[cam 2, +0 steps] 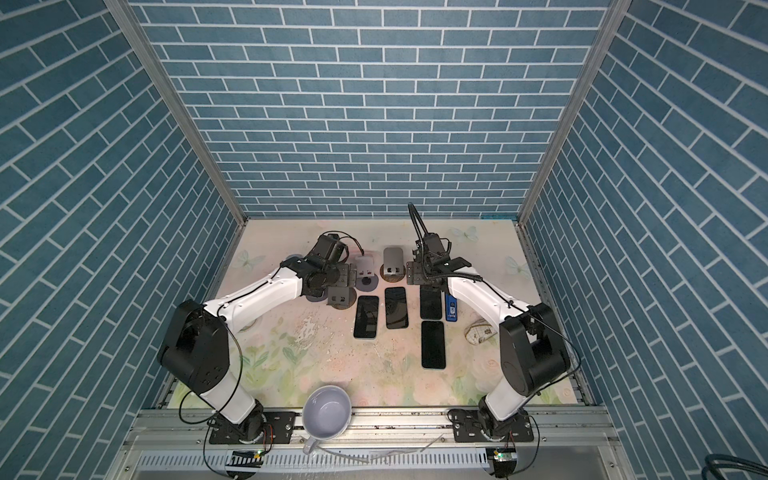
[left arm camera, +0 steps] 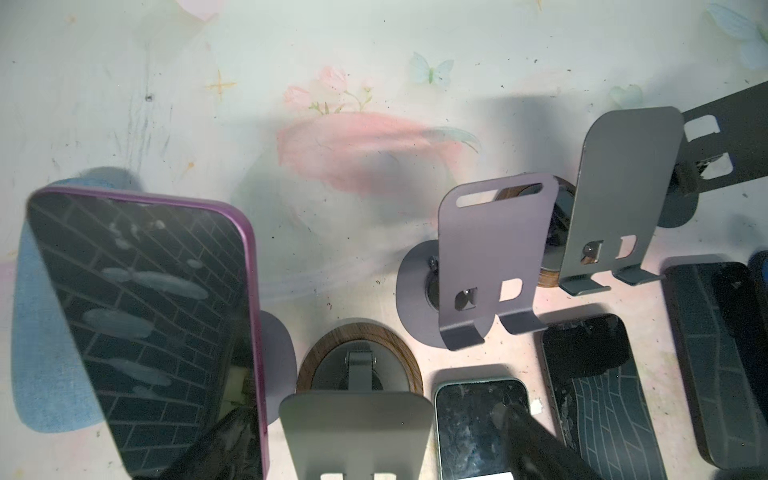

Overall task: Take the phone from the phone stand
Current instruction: 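Close the left gripper on the top edge of the purple-edged phone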

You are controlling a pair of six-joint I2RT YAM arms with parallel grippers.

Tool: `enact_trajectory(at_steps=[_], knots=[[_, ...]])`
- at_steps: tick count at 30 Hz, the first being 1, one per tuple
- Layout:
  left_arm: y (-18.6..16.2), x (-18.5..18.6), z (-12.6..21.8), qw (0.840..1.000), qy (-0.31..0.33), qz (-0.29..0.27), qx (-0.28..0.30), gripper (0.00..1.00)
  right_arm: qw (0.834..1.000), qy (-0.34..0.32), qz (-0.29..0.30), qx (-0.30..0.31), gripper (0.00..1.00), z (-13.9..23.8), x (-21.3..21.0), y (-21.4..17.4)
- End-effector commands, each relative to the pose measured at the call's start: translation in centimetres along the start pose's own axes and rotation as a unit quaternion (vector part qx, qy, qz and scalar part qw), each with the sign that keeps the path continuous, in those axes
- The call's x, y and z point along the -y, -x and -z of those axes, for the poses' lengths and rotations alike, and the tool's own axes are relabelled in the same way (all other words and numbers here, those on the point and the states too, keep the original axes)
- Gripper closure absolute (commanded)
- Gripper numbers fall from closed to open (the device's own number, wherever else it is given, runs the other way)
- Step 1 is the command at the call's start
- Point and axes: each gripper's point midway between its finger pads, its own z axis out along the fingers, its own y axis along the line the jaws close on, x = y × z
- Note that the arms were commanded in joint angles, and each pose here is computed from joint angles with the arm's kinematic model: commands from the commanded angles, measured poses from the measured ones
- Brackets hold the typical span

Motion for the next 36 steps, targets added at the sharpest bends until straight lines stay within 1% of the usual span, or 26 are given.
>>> enact_trajectory(at_steps=[1,6,9,13,22,26,29,36], knots=[[0.8,-0.6,1.2,1.000,0.008,-0.011,0.028,0.04,1.000,-0.005,0.003,0.007,0.12,0.8,0.3,-0.1],[1.2,-1.6,2.1,0.998,0.021,-0.015,0.049,0.00,1.000,-0.004,0.003,0.007,0.12,0.9,0.2,0.1],[1.3,-2.6,2.1,0.998,0.023,-0.004,0.053,0.00,1.000,-0.003,0.003,0.008,0.12,0.9,0.1,0.2],[1.4,-4.2,1.8,0.998,0.024,0.018,0.059,0.00,1.000,-0.002,0.004,0.005,0.12,0.8,0.0,0.3],[1.8,-7.2,0.6,0.997,0.007,0.036,0.073,0.00,1.000,-0.004,0.007,-0.002,0.12,0.4,-0.2,0.6],[2.2,-7.3,0.2,0.997,-0.008,0.022,0.077,0.00,1.000,-0.006,0.008,-0.003,0.12,0.2,-0.2,0.7],[2.2,-7.3,-0.2,0.997,-0.007,0.004,0.073,0.00,1.000,-0.008,0.008,-0.003,0.12,0.0,-0.2,0.8],[2.1,-8.5,-1.7,0.998,0.011,0.004,0.056,0.00,1.000,-0.009,0.007,-0.006,0.12,-0.3,-0.3,0.9]])
